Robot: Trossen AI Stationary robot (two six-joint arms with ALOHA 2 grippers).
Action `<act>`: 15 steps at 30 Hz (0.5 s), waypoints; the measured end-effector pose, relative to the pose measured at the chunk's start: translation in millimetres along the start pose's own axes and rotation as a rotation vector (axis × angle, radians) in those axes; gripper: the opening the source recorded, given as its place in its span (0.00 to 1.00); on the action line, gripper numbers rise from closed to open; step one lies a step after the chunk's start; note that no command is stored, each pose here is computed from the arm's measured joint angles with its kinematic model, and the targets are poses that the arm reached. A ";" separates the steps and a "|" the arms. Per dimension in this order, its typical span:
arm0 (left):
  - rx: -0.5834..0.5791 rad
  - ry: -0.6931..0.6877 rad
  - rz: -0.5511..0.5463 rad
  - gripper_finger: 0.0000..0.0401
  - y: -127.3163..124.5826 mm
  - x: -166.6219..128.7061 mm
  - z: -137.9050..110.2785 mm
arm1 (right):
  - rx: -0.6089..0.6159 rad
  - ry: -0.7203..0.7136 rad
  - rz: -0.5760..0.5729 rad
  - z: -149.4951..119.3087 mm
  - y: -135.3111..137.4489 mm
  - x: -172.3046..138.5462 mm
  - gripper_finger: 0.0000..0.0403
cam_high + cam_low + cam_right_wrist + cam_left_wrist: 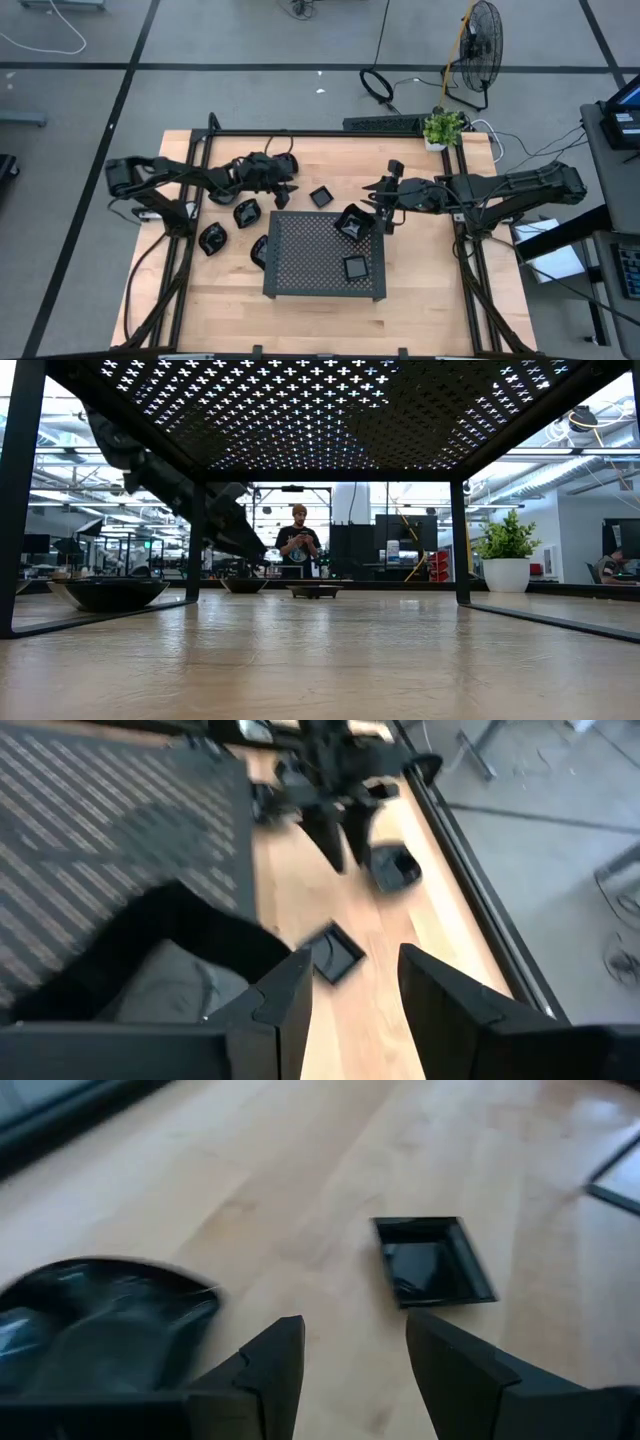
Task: Pick & Place Mini shaped plates
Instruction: Stack the black square plate on top of the black square plates on the shelf
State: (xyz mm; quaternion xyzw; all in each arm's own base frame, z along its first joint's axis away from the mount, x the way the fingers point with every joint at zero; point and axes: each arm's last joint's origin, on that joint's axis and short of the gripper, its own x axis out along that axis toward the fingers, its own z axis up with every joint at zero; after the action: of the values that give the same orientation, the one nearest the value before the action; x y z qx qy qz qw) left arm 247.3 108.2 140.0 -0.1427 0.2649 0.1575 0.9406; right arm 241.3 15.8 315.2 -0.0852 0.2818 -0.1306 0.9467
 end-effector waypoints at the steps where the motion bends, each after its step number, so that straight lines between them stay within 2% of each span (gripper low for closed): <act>1: 0.004 -0.003 -0.020 0.45 -0.2 3.7 -1.5 | 0.011 0.004 -0.007 -5.6 -1.9 0.6 0.34; 6: 0.003 -0.003 -0.088 0.45 2.0 21.7 -12.3 | 0.060 -0.067 -0.029 -30.8 -8.0 -2.4 0.34; 15: -0.023 0.064 -0.109 0.45 4.5 58.5 -18.7 | 0.068 -0.212 -0.033 -58.3 -9.6 -11.2 0.34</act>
State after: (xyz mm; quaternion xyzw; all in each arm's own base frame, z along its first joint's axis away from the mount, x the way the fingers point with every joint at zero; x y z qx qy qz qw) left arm 284.5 118.6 92.1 -0.1726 0.2850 0.1042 0.9371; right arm 198.0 4.9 275.0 -0.0712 0.1743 -0.1457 0.9713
